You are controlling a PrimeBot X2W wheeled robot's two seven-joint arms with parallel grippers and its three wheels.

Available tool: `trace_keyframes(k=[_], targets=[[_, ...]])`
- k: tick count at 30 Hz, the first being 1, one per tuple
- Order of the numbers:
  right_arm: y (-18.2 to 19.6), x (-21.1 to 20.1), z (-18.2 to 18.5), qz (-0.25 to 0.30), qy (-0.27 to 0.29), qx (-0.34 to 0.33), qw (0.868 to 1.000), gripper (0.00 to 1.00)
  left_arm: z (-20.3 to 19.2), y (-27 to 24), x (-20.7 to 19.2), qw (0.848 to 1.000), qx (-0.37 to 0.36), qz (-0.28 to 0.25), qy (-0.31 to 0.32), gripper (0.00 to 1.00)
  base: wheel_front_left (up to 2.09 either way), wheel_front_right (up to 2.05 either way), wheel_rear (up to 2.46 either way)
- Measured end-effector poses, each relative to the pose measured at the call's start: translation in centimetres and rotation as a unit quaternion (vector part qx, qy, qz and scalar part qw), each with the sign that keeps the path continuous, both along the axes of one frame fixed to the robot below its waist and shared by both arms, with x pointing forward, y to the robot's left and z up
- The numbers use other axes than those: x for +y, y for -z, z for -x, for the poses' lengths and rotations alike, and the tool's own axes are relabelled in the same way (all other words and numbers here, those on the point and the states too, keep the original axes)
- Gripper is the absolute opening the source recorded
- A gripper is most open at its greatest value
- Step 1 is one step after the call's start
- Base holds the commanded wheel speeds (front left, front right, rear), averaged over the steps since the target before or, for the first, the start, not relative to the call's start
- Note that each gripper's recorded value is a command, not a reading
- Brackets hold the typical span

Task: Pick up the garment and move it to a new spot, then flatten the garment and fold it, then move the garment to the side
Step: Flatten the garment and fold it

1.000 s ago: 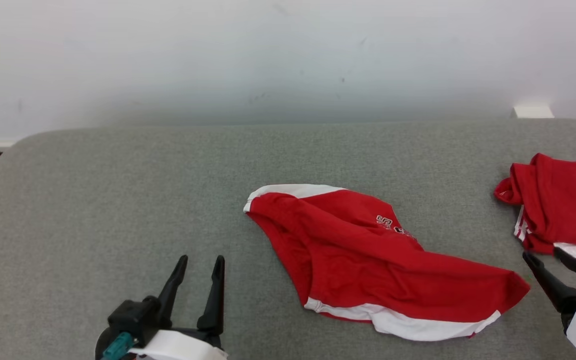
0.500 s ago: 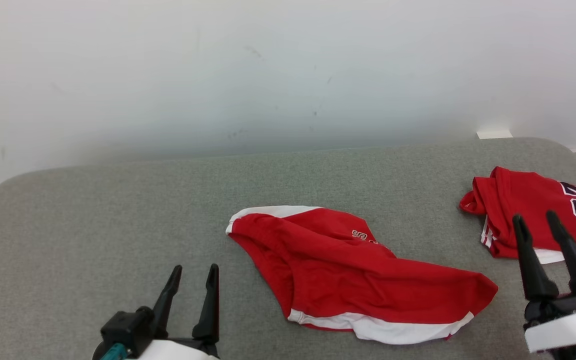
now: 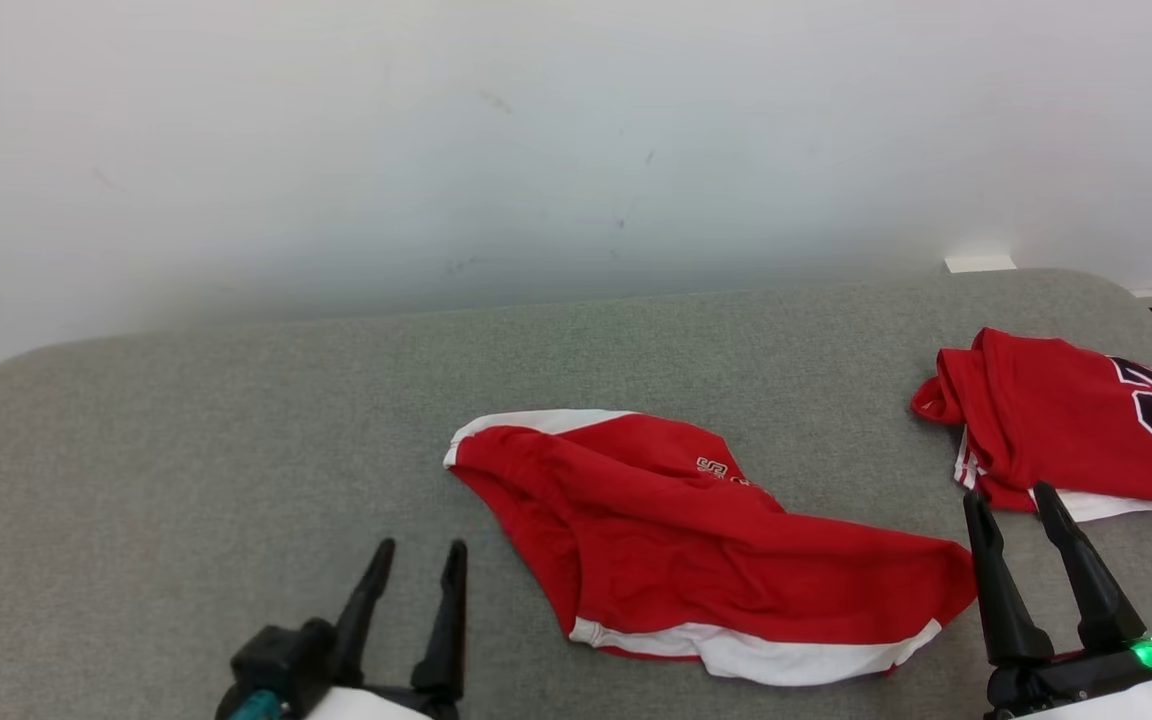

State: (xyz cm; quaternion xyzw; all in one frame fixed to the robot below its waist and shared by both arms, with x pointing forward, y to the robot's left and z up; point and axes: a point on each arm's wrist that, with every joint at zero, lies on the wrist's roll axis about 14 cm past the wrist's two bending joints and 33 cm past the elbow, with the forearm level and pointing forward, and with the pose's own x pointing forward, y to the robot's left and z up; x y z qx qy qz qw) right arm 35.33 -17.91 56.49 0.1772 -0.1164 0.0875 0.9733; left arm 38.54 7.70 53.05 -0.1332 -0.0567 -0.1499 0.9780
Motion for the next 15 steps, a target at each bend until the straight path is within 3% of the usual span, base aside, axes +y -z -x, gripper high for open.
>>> trace_keyframes(k=[5, 10, 15], targets=[[0.7, -0.6, -0.3, 0.005, 0.006, 0.011, 1.0, 1.0, 0.7, 2.7, -4.5, 0.993, 0.049, -0.038, 0.1, 1.0, 0.0, 0.0, 0.0], [1.0, -1.4, -0.8, 0.009, 0.017, 0.017, 1.0, 1.0, 1.3, 6.9, -7.5, 0.967, 0.143, -0.103, 0.183, 1.0, 0.0, 0.0, 0.0], [1.7, -2.6, -1.2, 0.01, 0.036, 0.029, 0.999, 1.0, 0.8, 8.6, -9.4, 0.947, 0.18, -0.128, 0.234, 1.0, 0.0, 0.0, 0.0]])
